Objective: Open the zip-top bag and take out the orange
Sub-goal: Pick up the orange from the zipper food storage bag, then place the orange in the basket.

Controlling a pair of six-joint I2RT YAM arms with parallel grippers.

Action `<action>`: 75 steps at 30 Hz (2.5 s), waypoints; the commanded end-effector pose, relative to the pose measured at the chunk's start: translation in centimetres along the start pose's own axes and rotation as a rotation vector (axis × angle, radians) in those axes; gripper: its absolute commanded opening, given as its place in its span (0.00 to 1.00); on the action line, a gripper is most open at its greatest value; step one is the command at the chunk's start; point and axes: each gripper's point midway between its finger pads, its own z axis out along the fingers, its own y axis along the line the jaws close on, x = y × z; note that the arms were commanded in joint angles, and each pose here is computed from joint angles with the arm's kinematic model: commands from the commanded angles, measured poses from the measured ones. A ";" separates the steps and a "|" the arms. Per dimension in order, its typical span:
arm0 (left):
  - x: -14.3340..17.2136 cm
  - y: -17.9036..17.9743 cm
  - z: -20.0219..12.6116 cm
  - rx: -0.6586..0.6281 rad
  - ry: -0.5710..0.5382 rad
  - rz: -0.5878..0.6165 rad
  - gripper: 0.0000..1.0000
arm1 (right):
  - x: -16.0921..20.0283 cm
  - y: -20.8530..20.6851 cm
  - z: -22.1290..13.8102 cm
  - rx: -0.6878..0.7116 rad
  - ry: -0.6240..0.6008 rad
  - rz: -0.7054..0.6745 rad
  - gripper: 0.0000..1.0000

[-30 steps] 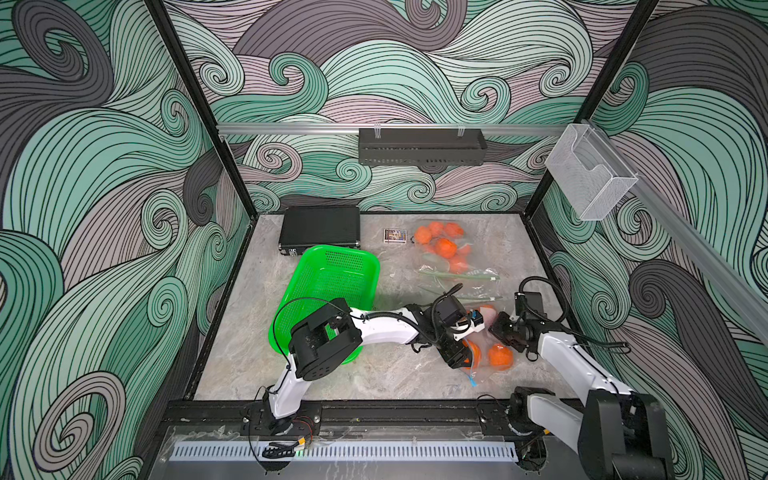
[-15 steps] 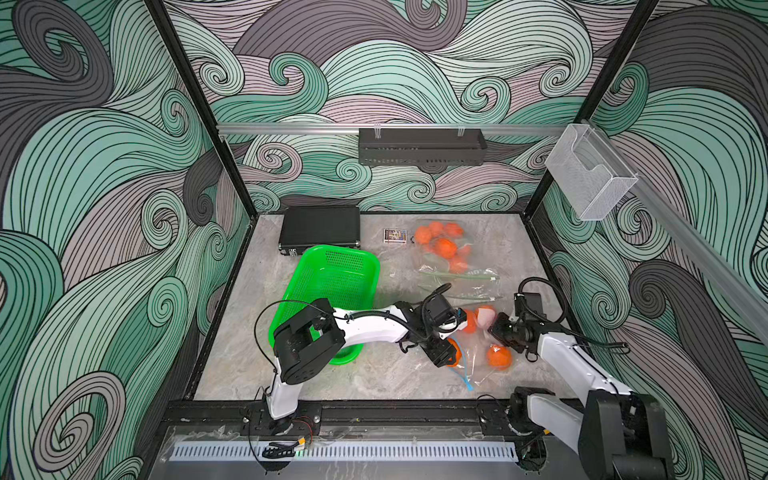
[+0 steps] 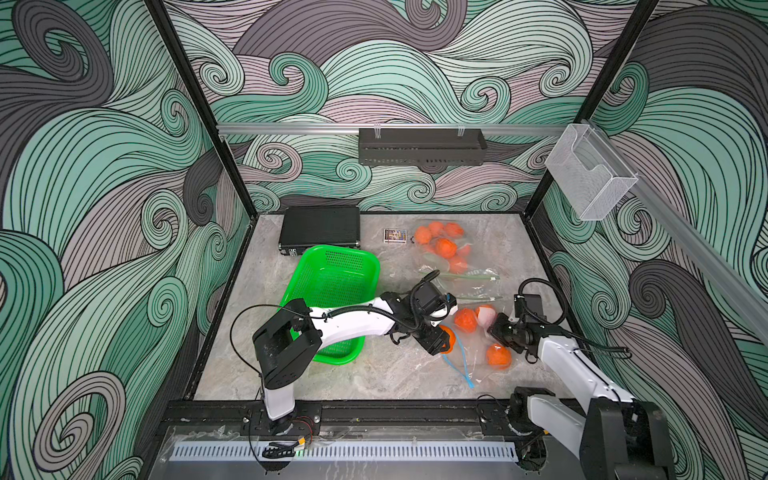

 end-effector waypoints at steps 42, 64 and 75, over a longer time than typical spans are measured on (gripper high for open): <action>12.7 40.7 -18.7 -0.932 -0.155 -1.180 0.53 | 0.1 0.3 -0.3 -0.013 -0.020 -0.025 0.04; 7.8 36.7 -22.2 -0.734 -0.324 -1.092 0.80 | 0.1 0.4 -0.4 -0.018 -0.031 -0.029 0.06; 9.4 31.7 -20.0 -0.563 -0.305 -1.060 0.25 | 0.1 0.4 -0.5 -0.018 -0.036 -0.028 0.07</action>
